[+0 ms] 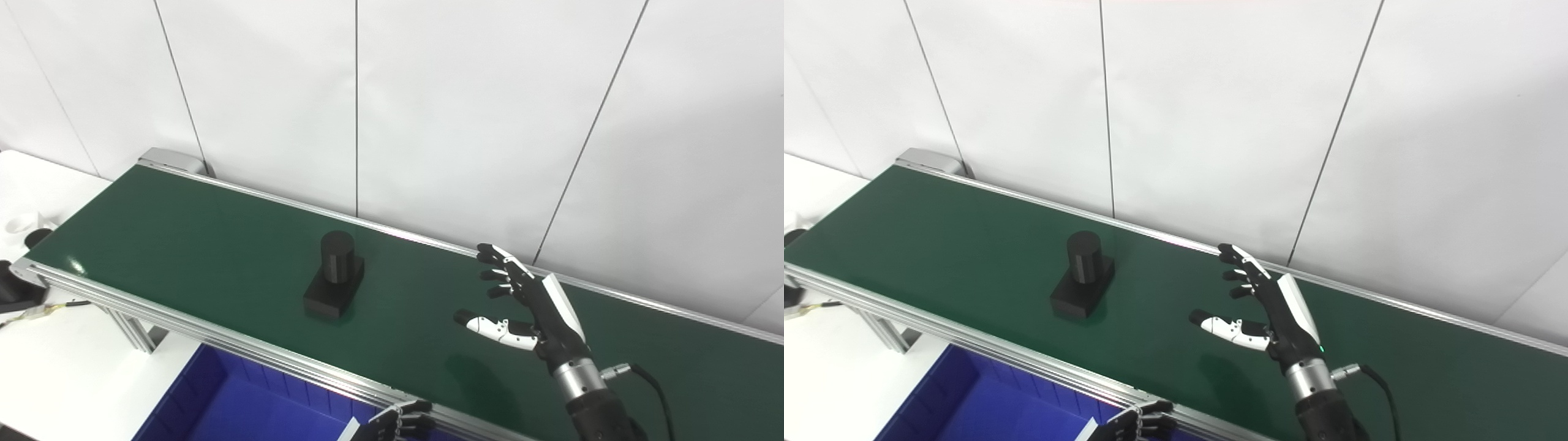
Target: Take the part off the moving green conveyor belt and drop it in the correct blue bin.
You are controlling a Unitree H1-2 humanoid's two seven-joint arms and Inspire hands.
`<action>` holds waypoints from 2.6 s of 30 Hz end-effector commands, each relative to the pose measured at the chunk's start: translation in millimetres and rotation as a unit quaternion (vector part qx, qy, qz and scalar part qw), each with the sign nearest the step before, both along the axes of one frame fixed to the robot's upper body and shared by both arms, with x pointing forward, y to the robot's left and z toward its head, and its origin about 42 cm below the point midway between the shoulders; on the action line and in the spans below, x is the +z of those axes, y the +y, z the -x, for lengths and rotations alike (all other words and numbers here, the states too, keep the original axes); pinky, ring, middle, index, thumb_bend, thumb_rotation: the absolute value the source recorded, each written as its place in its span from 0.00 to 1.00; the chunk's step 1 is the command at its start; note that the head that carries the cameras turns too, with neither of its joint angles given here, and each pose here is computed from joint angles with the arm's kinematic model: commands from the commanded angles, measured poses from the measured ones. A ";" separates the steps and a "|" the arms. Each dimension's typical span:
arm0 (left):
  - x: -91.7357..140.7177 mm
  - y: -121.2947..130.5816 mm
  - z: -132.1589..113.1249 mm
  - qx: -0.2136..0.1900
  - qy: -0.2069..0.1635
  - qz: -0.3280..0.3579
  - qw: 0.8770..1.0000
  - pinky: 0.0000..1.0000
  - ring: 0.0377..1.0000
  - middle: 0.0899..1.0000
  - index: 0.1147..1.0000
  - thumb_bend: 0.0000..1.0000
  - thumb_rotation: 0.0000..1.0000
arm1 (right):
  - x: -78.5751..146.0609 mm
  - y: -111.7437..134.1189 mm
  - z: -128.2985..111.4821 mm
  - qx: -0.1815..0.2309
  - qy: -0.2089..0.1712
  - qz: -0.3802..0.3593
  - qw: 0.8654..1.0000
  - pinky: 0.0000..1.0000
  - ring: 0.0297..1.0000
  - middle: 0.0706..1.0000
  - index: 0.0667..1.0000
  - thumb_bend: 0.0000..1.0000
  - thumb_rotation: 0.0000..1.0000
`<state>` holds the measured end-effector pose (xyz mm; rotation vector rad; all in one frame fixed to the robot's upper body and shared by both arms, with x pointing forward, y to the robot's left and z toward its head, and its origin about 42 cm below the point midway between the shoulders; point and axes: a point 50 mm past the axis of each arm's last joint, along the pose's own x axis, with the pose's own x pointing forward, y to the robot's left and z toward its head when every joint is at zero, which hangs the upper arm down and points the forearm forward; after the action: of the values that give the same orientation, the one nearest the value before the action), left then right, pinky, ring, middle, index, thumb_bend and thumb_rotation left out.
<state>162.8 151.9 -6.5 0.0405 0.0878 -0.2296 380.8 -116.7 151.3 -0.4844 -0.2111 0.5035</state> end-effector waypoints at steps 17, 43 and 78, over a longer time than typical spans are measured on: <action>7.7 -5.5 -10.6 0.002 -0.029 0.015 0.999 0.62 0.69 0.71 0.78 0.84 0.60 | 5.7 65.1 -29.1 0.043 -0.027 0.004 0.999 0.72 0.81 0.85 0.89 0.68 0.37; 6.0 -19.2 -11.9 0.000 -0.027 0.016 1.000 0.61 0.68 0.71 0.78 0.86 0.61 | -8.8 98.6 -55.4 0.025 -0.028 0.065 0.997 0.78 0.87 0.88 0.88 0.72 0.37; 9.4 -30.5 -4.7 0.003 -0.029 0.025 0.999 0.60 0.67 0.70 0.77 0.87 0.62 | -10.0 121.0 -51.9 -0.042 -0.080 -0.005 0.996 0.39 0.42 0.48 0.49 0.52 0.01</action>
<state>163.7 125.2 -7.5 0.0060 0.0889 -0.2268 424.7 -14.3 110.2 -0.5872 -0.2133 0.3978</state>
